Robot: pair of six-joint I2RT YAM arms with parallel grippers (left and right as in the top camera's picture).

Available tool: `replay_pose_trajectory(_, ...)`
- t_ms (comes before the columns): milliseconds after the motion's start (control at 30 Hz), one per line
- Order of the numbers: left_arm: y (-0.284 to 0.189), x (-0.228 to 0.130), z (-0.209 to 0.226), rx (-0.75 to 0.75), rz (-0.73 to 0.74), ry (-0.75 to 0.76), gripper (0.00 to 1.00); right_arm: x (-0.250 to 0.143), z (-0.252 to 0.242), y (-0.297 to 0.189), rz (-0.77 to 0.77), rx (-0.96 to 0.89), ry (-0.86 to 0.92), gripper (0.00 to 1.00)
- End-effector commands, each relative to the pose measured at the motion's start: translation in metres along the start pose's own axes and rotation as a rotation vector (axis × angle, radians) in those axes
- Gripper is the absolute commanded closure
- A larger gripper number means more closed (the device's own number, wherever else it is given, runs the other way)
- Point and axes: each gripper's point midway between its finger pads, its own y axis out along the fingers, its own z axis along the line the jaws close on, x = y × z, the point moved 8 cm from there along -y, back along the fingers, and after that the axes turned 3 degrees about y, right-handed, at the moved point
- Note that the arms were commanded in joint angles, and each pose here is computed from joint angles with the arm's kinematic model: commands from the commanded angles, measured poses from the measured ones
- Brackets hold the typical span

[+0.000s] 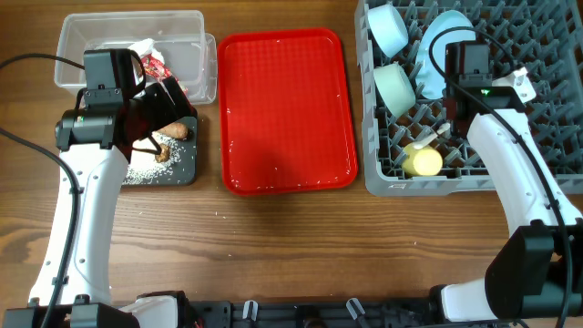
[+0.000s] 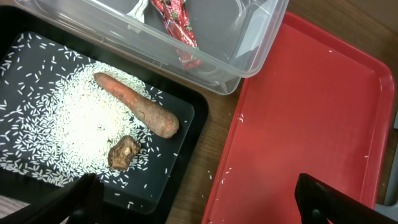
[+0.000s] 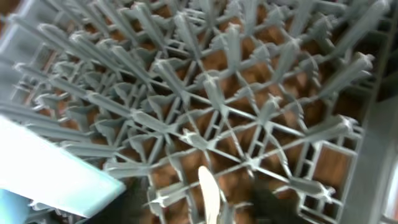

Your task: Sort waste into correct bins and load items into the dishwasher rack

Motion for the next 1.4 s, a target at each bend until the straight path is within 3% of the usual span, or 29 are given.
replay_pose_trajectory(0,0.001,0.002,0.001,0.012,-0.005,0.009,0.00,0.003,0.007,-0.003,-0.003,0.042,-0.130,0.18)
replay_pose_trajectory(67,0.001,0.002,0.001,0.012,-0.005,0.009,0.00,0.010,0.014,-0.016,0.019,0.100,-0.201,0.07)
replay_pose_trajectory(167,0.001,0.002,0.001,0.012,-0.005,0.009,0.00,0.029,0.018,-0.059,0.067,0.242,-0.271,0.01)
replay_pose_trajectory(333,0.001,0.002,0.001,0.012,-0.005,0.009,0.00,0.039,-0.011,-0.172,0.196,0.759,-0.600,0.00)
replay_pose_trajectory(433,0.001,0.002,0.001,0.012,-0.005,0.009,0.00,0.040,-0.046,-0.217,0.225,0.893,-0.592,0.00)
replay_pose_trajectory(733,0.001,0.002,0.001,0.012,-0.005,0.009,0.00,0.053,-0.125,-0.258,-0.002,0.846,-0.641,0.00)
replay_pose_trajectory(900,0.001,0.002,0.001,0.012,-0.005,0.009,0.00,0.041,-0.130,-0.238,-0.218,0.876,-0.799,0.00)
replay_pose_trajectory(1100,0.001,0.002,0.001,0.012,-0.005,0.009,0.00,-0.017,-0.133,-0.170,-0.424,1.068,-0.721,0.00)
replay_pose_trajectory(1367,0.001,0.002,0.001,0.012,-0.005,0.009,0.00,-0.086,-0.155,-0.093,-0.467,1.179,-0.608,0.00)
